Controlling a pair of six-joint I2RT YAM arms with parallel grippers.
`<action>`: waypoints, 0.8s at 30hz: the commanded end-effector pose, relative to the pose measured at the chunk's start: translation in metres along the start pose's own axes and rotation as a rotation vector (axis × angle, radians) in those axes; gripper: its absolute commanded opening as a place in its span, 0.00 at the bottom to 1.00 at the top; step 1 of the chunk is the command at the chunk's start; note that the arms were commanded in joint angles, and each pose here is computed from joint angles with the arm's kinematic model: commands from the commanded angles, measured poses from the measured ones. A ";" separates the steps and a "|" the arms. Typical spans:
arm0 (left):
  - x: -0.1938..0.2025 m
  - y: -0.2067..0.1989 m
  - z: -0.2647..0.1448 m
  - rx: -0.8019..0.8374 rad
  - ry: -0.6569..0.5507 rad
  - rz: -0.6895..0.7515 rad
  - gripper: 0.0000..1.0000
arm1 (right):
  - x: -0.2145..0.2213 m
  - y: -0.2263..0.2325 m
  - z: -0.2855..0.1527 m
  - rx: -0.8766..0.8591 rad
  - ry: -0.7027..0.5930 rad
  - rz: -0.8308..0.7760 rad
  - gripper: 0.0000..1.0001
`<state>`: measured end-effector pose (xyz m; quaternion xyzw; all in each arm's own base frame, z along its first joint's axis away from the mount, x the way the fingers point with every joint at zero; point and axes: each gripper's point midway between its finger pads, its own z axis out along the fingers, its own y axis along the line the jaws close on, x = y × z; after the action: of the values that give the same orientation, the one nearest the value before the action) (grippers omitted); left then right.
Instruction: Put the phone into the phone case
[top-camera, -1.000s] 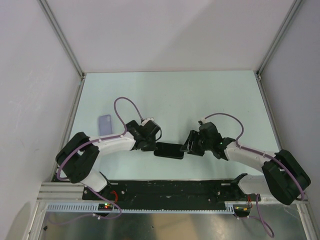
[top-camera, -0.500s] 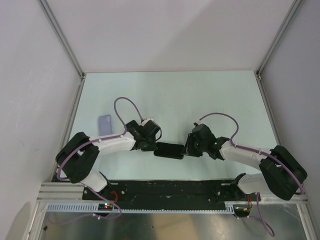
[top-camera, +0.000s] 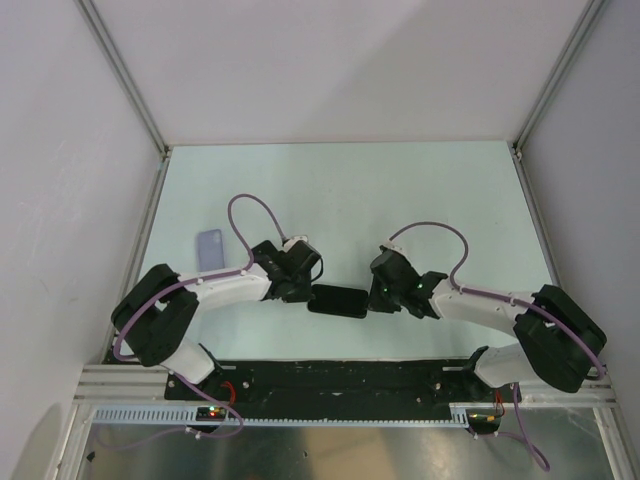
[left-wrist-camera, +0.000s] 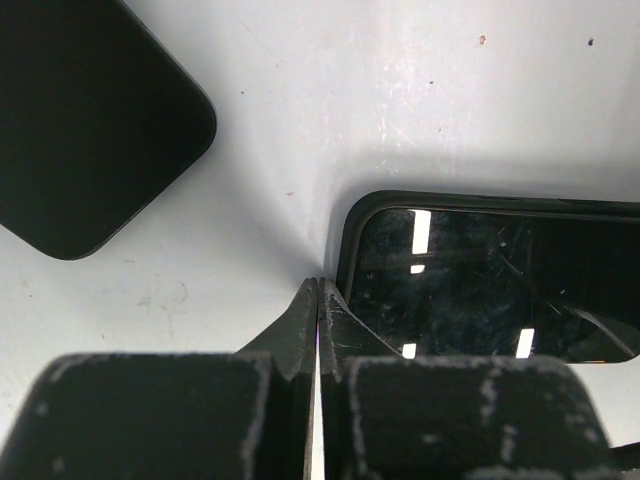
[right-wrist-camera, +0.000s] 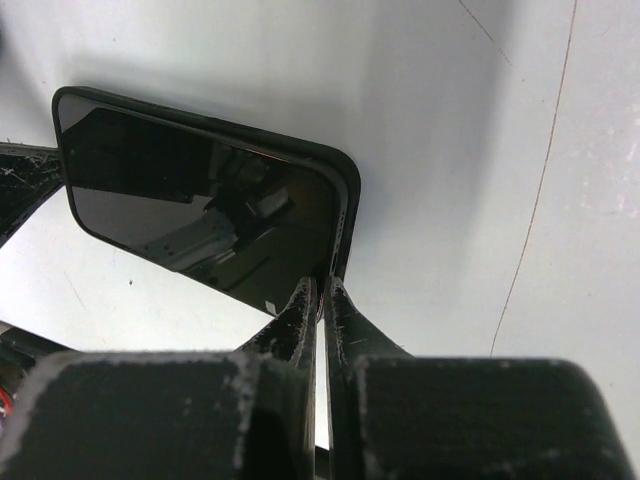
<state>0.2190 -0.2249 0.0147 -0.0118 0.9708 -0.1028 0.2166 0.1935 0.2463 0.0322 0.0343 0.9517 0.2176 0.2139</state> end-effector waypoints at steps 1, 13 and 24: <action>0.000 -0.009 -0.001 0.041 0.001 -0.006 0.00 | 0.018 0.000 0.013 0.038 0.028 -0.046 0.00; 0.001 -0.013 -0.001 0.056 0.003 -0.008 0.00 | 0.077 -0.009 0.036 0.121 0.153 -0.098 0.00; -0.005 -0.016 -0.006 0.071 -0.014 -0.005 0.00 | 0.093 -0.016 0.033 0.154 0.158 -0.110 0.00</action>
<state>0.2191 -0.2245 0.0146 -0.0117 0.9709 -0.1018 0.2166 0.1879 0.2516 0.0164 -0.0006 0.9524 0.1074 0.2854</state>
